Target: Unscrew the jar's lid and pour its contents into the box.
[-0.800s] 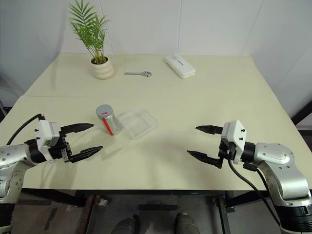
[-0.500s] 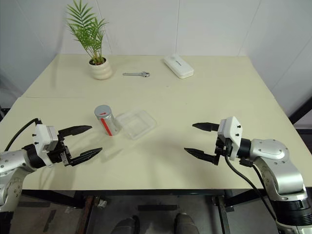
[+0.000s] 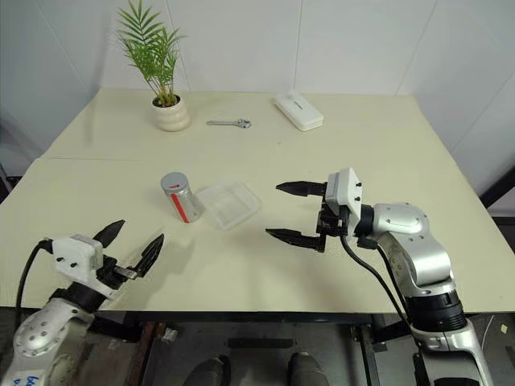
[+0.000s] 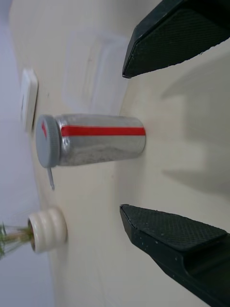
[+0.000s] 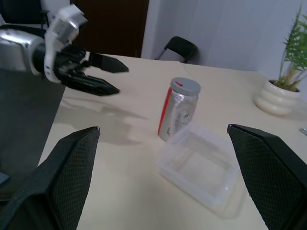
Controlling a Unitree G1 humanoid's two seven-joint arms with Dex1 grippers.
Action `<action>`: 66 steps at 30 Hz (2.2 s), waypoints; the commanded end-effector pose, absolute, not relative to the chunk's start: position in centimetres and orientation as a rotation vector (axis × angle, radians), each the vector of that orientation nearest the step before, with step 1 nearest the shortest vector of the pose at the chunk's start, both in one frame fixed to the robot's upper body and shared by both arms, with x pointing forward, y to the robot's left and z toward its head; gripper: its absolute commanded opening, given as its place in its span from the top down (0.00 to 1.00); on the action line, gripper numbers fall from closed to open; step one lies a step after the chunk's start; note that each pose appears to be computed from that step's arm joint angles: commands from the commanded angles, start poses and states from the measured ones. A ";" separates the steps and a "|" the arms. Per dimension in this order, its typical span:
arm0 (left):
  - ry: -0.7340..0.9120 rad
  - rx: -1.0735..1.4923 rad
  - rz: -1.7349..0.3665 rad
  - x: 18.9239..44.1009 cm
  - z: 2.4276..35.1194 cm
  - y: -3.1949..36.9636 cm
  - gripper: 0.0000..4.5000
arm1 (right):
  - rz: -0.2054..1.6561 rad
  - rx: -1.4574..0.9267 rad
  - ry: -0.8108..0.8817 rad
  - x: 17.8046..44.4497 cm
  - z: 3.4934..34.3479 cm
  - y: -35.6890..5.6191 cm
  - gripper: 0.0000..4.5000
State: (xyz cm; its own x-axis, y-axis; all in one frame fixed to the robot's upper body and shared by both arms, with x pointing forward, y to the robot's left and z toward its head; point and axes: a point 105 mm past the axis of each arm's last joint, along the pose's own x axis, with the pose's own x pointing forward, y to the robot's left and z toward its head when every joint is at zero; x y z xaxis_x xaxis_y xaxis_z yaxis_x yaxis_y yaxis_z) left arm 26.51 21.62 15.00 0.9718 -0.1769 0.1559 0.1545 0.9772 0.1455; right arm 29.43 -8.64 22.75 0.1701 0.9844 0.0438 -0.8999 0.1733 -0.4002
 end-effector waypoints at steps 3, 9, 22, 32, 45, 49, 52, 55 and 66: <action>-0.190 0.145 -0.109 28.5 15.0 20.0 0.00 | 1.398 -0.314 -0.393 28.9 23.9 -7.2 0.00; -0.221 0.191 -0.037 30.3 15.6 19.8 0.00 | 1.392 -0.297 -0.398 28.7 23.8 -6.9 0.00; -0.259 0.211 -0.023 32.4 15.8 19.5 0.00 | 1.375 -0.276 -0.408 28.3 23.7 -6.3 0.00; -0.289 0.175 -0.044 34.3 15.8 18.8 0.00 | 1.380 -0.263 -0.422 28.1 23.9 -5.8 0.00; -0.300 0.210 -0.020 36.5 16.0 19.5 0.00 | 1.362 -0.254 -0.429 28.3 23.9 -5.6 0.00; -0.304 0.207 -0.017 37.0 16.1 19.5 0.00 | 1.358 -0.250 -0.432 28.3 23.9 -5.5 0.00; -0.300 0.200 -0.022 37.3 15.9 19.1 0.00 | 1.353 -0.248 -0.434 28.3 24.0 -5.5 0.00; -0.286 0.187 -0.014 37.4 15.6 19.1 0.13 | 1.346 -0.247 -0.435 28.4 23.9 -5.5 0.00; -0.340 0.146 0.007 36.8 16.3 19.6 0.57 | 1.345 -0.240 -0.431 28.6 23.7 -5.4 0.00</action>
